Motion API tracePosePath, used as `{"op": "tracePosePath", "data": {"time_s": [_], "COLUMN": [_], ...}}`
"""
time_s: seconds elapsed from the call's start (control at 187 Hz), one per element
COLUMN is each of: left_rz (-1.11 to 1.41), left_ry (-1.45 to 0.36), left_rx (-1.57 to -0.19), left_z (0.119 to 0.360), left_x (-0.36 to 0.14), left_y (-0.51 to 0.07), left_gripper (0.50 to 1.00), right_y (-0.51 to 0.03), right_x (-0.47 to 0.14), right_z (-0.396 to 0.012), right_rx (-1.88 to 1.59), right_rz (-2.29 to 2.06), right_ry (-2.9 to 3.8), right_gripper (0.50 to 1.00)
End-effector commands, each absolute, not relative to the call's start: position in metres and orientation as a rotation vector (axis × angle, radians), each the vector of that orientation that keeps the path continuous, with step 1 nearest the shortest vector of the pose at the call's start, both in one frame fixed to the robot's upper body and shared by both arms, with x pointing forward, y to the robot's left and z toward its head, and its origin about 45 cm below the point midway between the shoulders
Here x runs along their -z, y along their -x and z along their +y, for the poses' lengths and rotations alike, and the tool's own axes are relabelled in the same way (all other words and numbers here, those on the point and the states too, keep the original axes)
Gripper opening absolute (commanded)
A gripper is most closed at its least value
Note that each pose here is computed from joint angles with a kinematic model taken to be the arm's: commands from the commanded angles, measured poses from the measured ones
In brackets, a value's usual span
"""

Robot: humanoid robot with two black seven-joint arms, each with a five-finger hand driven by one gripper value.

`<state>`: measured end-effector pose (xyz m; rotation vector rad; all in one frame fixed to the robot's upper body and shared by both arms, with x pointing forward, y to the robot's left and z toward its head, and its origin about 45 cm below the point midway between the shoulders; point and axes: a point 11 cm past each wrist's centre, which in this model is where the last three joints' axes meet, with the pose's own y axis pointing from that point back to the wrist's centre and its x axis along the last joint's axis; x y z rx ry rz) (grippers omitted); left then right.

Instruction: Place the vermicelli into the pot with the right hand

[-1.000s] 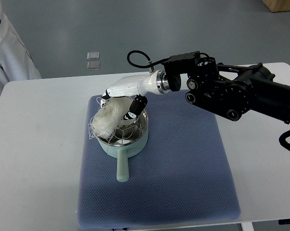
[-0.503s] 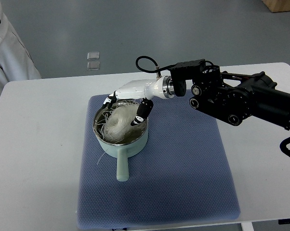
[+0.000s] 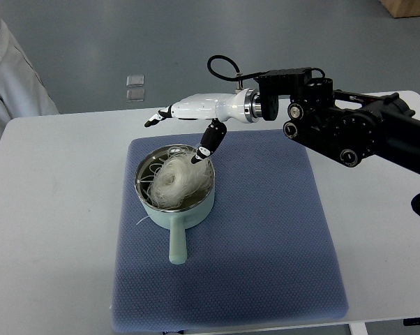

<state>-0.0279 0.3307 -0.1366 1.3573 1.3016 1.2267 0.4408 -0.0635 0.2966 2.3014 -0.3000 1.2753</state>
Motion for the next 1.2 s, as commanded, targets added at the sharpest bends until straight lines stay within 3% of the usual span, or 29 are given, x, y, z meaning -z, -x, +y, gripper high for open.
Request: {"op": "tracePosePath", "data": {"time_s": [0.0, 0.123, 0.342, 0.487, 0.786, 1.193], "left_rz": [1.302, 1.302, 1.302, 1.301, 1.301, 1.302], "left_ry": [-1.357, -1.357, -1.357, -1.358, -1.358, -1.357], "left_rx": [-1.227, -1.227, -1.227, -1.228, -1.228, -1.227], "left_z": [0.331, 0.331, 0.331, 0.331, 0.331, 0.331], "left_x": [0.137, 0.137, 0.137, 0.137, 0.137, 0.137], "left_y": [0.028, 0.028, 0.028, 0.028, 0.028, 0.028], "left_gripper": [1.000, 1.000, 1.000, 1.000, 1.000, 1.000], "right_y": [-0.450, -0.462, -0.487, -0.502, -0.489, -0.470], "right_x": [-0.317, -0.338, -0.321, -0.299, -0.237, -0.181], "right_z": [-0.072, -0.086, -0.142, -0.201, -0.259, -0.261], "right_rx": [-1.250, -1.154, -0.758, -0.385, 0.060, 0.560], "right_rz": [-0.397, -0.595, -1.110, -1.619, -2.154, -2.366], "right_ry": [-2.358, -2.485, -2.677, -2.695, -2.522, -2.383], "right_gripper": [0.928, 0.928, 0.928, 0.928, 0.928, 0.928]}}
